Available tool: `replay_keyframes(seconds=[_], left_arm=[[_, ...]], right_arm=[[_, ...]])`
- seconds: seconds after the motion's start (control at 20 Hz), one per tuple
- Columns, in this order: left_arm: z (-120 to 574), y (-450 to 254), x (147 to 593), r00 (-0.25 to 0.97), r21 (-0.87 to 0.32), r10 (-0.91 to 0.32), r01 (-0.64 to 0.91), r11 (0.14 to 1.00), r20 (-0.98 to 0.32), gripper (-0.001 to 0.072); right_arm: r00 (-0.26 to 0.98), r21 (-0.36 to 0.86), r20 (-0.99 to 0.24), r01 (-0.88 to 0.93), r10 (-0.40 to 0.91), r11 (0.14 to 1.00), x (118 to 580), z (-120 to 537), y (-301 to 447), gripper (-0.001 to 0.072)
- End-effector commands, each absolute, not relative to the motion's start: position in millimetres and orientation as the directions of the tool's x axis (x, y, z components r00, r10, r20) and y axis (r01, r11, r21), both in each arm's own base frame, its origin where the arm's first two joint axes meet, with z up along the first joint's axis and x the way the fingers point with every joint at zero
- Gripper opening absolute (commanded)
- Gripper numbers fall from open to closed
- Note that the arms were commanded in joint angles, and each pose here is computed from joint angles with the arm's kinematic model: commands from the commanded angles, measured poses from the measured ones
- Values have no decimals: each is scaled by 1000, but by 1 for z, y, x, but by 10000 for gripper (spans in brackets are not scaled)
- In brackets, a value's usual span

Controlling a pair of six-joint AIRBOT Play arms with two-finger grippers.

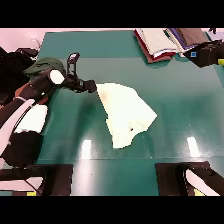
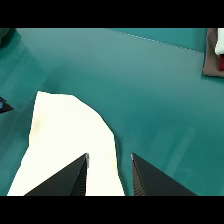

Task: Fold the shirts.

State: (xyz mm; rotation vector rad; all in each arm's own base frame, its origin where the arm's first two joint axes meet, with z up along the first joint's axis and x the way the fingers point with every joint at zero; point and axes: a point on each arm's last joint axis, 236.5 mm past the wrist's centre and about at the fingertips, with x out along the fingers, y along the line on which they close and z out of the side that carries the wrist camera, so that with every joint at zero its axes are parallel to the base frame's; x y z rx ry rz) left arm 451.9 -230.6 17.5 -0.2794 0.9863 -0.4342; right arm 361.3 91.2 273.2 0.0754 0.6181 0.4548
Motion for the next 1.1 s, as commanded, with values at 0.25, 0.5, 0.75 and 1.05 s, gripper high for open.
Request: replay_keyframes(seconds=[0.25,0.5,0.75,1.05], left_arm=[[-39,-268,498,442,-497,-538,216,841,-718,558],[-37,-268,508,455,-514,-546,204,833,-704,17],[28,-232,518,473,-477,-551,277,834,-688,24],[41,-215,503,437,-431,-534,318,844,-723,24]], right_arm=[[667,226,-597,-392,445,892,356,257,94,322],[579,257,-685,-375,441,891,355,225,91,322],[373,329,-851,-171,370,929,336,131,45,322],[239,559,-820,139,521,817,308,-25,70,482]])
